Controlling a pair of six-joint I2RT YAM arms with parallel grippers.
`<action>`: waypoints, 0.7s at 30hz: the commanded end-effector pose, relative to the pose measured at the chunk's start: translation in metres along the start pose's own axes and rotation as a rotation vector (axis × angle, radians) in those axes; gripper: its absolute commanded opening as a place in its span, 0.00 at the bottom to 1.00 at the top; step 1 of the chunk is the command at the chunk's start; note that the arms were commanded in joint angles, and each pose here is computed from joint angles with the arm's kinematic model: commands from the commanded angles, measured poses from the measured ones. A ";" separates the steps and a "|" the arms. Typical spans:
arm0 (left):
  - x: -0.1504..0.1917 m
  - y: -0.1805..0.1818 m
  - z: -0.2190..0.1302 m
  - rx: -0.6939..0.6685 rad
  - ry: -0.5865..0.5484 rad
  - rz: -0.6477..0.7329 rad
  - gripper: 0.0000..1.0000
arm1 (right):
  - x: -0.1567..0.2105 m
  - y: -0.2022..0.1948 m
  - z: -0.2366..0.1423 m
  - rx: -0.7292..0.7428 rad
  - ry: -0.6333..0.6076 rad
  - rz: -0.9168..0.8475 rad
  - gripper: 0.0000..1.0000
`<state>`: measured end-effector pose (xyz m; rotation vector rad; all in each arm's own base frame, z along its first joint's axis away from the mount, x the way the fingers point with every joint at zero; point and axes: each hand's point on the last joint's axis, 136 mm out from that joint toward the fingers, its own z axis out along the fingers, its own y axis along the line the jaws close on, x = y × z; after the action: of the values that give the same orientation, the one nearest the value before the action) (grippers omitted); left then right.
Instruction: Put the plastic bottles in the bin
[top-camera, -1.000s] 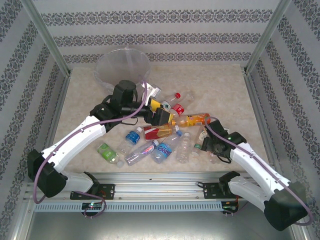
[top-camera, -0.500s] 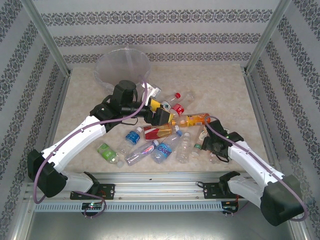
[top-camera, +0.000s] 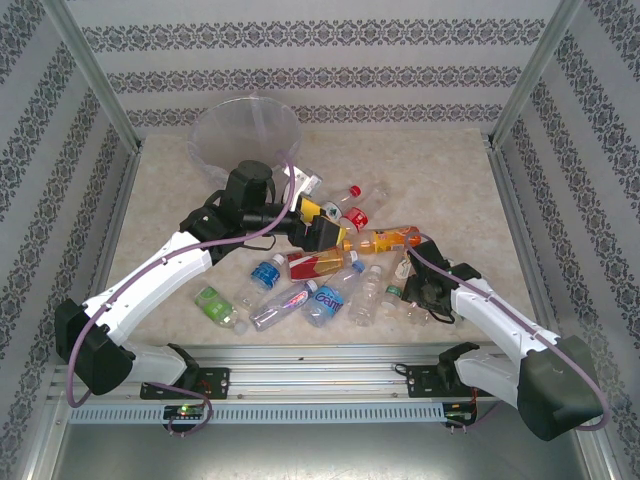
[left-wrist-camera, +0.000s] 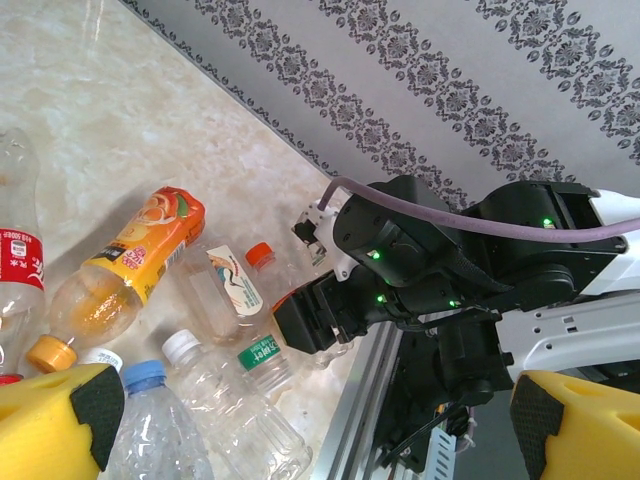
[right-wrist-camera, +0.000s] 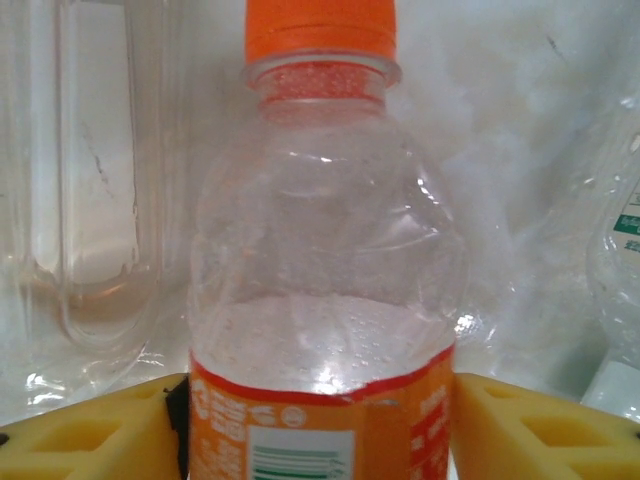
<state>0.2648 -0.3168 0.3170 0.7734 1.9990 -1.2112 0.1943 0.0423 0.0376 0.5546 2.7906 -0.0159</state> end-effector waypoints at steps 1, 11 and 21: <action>-0.005 -0.005 0.000 0.010 -0.015 0.008 1.00 | -0.004 -0.002 -0.005 -0.012 -0.026 -0.001 0.62; -0.006 0.000 0.007 0.010 -0.020 -0.068 1.00 | -0.038 0.017 -0.070 -0.188 -0.245 -0.050 0.55; -0.005 0.006 0.017 0.022 -0.018 -0.128 1.00 | -0.055 0.117 -0.163 -0.790 -0.423 -0.225 0.51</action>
<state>0.2771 -0.3244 0.3005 0.6618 2.0951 -1.2637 0.2312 0.1017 0.1675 0.2068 2.3280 0.5508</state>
